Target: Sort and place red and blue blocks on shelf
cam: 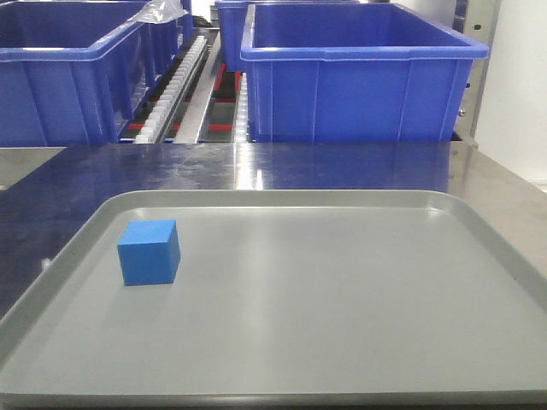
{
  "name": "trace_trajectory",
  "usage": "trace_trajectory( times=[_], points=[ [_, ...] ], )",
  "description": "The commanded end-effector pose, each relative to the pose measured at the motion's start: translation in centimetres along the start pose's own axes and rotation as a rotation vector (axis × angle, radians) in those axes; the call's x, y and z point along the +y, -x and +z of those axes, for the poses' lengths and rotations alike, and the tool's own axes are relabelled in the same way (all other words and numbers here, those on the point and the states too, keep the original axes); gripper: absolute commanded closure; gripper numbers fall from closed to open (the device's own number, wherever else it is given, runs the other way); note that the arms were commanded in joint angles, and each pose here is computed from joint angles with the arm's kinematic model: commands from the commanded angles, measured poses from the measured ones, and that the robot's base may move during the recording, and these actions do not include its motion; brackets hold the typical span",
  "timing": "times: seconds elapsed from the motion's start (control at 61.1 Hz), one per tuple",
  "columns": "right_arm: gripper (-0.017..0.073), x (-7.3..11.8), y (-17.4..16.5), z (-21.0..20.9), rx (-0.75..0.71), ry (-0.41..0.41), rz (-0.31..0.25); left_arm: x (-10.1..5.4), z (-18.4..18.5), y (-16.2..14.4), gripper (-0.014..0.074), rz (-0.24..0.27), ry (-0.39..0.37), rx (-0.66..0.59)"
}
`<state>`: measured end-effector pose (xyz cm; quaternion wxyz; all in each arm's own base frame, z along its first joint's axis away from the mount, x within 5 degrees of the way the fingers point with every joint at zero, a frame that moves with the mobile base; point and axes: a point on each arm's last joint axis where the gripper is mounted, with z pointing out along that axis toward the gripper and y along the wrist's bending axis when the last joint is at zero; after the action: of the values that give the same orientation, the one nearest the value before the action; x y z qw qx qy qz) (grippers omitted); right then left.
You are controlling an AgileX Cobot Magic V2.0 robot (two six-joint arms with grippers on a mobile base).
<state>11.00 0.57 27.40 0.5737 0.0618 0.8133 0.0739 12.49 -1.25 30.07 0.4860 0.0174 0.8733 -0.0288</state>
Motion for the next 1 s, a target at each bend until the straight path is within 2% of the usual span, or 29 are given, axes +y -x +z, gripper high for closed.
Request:
trace_trajectory(
  times=[0.0,0.098,0.262,0.983],
  points=[
    [0.0504,0.3,1.8,-0.4,-0.125,0.017,-0.013,-0.2,0.4,2.8,0.0468,0.005,0.0,-0.002],
    [0.0504,0.3,1.8,-0.4,-0.125,0.017,-0.013,-0.3,1.2,3.7,0.0468,0.007,0.005,0.034],
    [0.0504,0.3,1.8,-0.4,-0.125,0.017,-0.013,-0.4,1.3,4.1,0.0468,0.007,0.004,0.025],
    [0.0504,0.3,1.8,-0.4,-0.125,0.017,-0.013,-0.6,1.3,4.1,0.0468,-0.032,-0.022,0.027]
  ],
)
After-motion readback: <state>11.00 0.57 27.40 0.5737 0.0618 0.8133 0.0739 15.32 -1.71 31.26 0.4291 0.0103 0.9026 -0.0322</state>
